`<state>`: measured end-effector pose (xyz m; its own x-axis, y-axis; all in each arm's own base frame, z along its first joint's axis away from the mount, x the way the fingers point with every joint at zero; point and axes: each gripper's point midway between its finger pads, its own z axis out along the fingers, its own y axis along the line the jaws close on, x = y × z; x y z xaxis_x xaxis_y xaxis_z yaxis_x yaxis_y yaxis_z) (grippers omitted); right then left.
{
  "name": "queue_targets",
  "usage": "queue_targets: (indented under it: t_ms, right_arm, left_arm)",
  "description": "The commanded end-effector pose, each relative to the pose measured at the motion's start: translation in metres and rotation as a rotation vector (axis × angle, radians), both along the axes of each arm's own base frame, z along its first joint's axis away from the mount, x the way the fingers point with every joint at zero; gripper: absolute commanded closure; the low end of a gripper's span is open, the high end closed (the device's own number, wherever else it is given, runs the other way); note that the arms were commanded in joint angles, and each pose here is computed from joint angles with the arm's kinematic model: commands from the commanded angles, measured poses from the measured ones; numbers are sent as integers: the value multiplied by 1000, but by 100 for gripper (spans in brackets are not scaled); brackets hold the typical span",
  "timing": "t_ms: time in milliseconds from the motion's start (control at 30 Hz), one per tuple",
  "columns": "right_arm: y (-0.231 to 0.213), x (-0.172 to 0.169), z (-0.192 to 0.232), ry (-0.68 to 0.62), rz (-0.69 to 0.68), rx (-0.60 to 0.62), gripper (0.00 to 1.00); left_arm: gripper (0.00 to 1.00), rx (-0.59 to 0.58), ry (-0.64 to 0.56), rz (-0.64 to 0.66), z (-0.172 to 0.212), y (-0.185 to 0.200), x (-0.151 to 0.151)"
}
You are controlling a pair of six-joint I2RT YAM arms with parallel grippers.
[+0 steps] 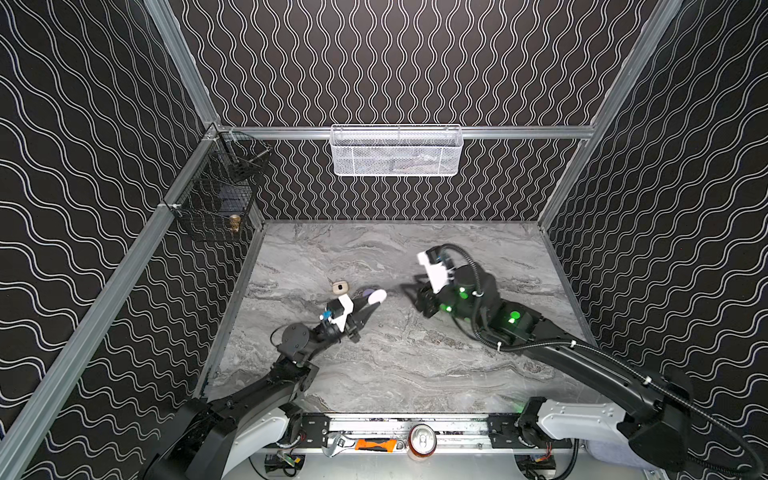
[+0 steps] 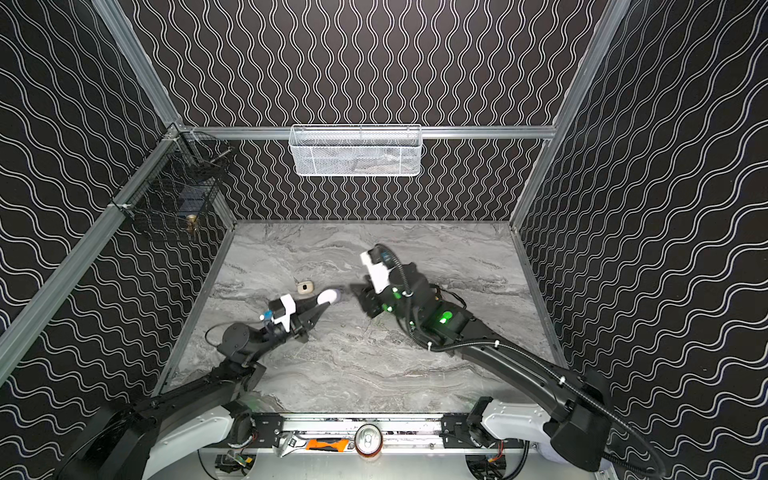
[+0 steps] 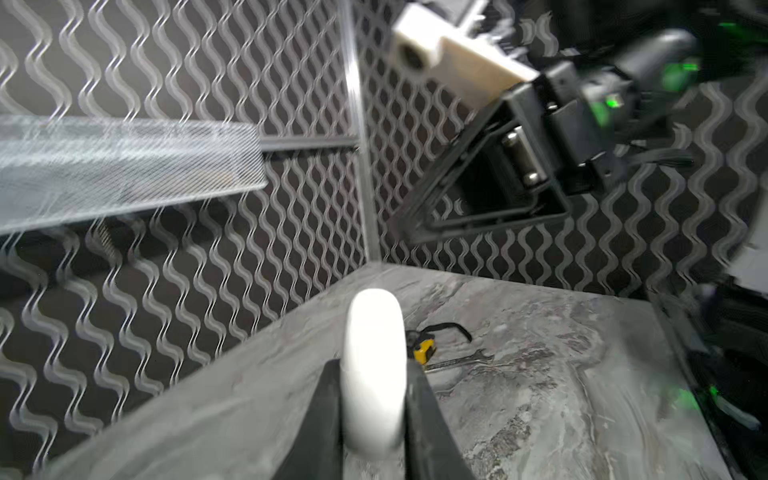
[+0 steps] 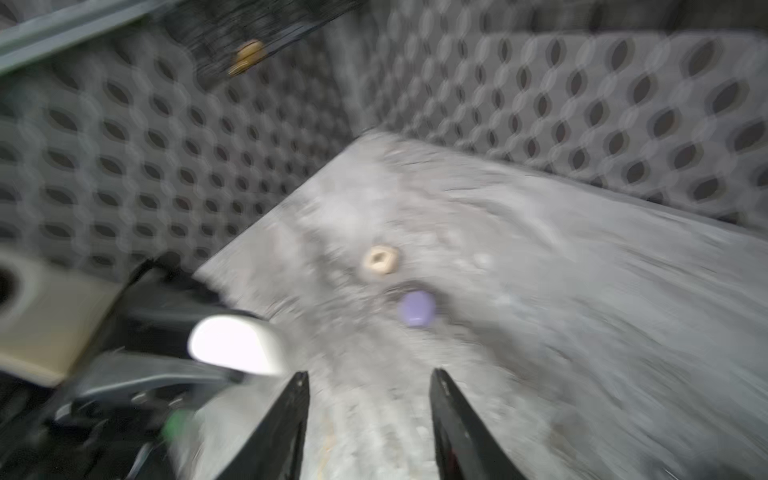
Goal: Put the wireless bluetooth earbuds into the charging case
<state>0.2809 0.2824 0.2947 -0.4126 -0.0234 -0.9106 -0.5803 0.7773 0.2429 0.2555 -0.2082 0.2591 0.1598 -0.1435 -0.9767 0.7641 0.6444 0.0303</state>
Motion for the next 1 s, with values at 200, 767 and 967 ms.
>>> queue_targets:
  t_ms: [200, 767, 967]
  right_arm:
    - [-133, 30, -32, 63, -593, 57, 16]
    - [-255, 83, -123, 72, -941, -75, 0]
    - [-286, 77, -143, -19, -1032, -242, 0]
  left_arm:
    - [100, -94, 677, 368, -88, 29, 75]
    - [100, 10, 1280, 282, -228, -66, 52]
    - [67, 109, 1301, 315, -235, -62, 49]
